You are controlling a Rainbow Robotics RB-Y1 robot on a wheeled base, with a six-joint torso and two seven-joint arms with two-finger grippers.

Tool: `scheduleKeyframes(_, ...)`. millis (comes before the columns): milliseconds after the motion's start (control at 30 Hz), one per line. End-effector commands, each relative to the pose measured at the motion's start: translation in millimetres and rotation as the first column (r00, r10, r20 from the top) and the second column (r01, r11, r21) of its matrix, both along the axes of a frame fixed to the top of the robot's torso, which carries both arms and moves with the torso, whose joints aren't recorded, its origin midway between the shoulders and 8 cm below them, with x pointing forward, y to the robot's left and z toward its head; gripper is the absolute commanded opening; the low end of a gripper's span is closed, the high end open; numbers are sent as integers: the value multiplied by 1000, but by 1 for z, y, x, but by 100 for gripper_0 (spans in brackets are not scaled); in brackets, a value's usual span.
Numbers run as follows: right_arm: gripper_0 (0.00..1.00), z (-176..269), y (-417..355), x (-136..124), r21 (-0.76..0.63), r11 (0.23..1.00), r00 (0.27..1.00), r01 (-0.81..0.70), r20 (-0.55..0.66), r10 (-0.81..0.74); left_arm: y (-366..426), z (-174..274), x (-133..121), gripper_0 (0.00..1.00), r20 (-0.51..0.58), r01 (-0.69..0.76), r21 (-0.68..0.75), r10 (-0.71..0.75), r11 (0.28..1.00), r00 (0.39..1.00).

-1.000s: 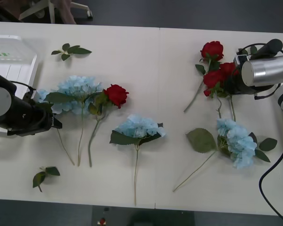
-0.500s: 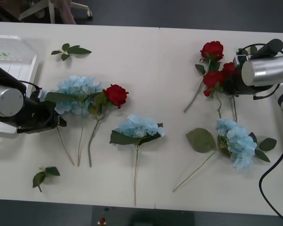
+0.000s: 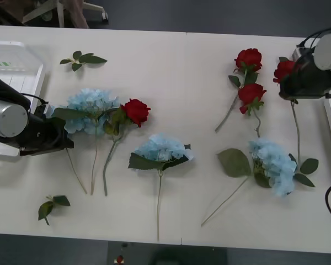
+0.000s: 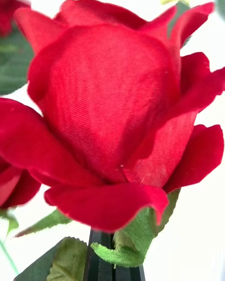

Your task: Put the red flowers into the right box and the blue flowers into the left box

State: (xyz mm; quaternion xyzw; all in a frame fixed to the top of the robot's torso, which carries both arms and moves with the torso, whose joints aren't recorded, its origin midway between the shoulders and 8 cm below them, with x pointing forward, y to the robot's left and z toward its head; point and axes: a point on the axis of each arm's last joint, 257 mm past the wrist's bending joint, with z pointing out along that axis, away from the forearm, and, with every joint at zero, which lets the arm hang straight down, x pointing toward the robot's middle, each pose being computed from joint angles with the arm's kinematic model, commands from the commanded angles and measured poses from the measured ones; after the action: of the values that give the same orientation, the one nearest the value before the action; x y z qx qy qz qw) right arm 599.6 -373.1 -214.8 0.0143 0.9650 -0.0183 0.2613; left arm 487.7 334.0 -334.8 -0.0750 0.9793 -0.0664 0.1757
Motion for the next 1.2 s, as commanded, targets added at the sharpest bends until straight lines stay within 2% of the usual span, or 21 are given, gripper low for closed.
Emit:
scheduleKeyframes(33, 0, 72, -36, -2, 7, 1000, 997, 28, 71, -29, -3, 6, 9, 1, 25, 27, 16, -27, 1000, 999)
scheduleKeyframes(233, 0, 126, -82, -29, 9, 1000, 997, 11, 76, -12, -2, 8, 12, 0, 33, 32, 24, -33, 999, 999)
scheduleKeyframes(433, 0, 145, -140, -61, 36, 999, 994, -5, 107, 1, 2, 12, 15, 0, 44, 37, 42, -39, 998, 998)
scheduleKeyframes(667, 0, 115, -204, -109, 38, 999, 990, -16, 144, 11, 9, 21, 19, 0, 63, 48, 64, -52, 997, 997)
scheduleKeyframes(833, 0, 78, -233, -136, 14, 1000, 989, -14, 148, 12, 21, 53, 24, 0, 91, 72, 101, -82, 992, 993)
scheduleKeyframes(1067, 0, 38, -252, -143, -34, 999, 985, 11, 173, -5, 34, 108, 17, 0, 68, 93, 148, -104, 985, 992)
scheduleKeyframes(1200, 0, 25, -267, -142, -81, 996, 980, 47, 196, -30, 34, 120, 9, 0, 51, 101, 120, -108, 988, 993)
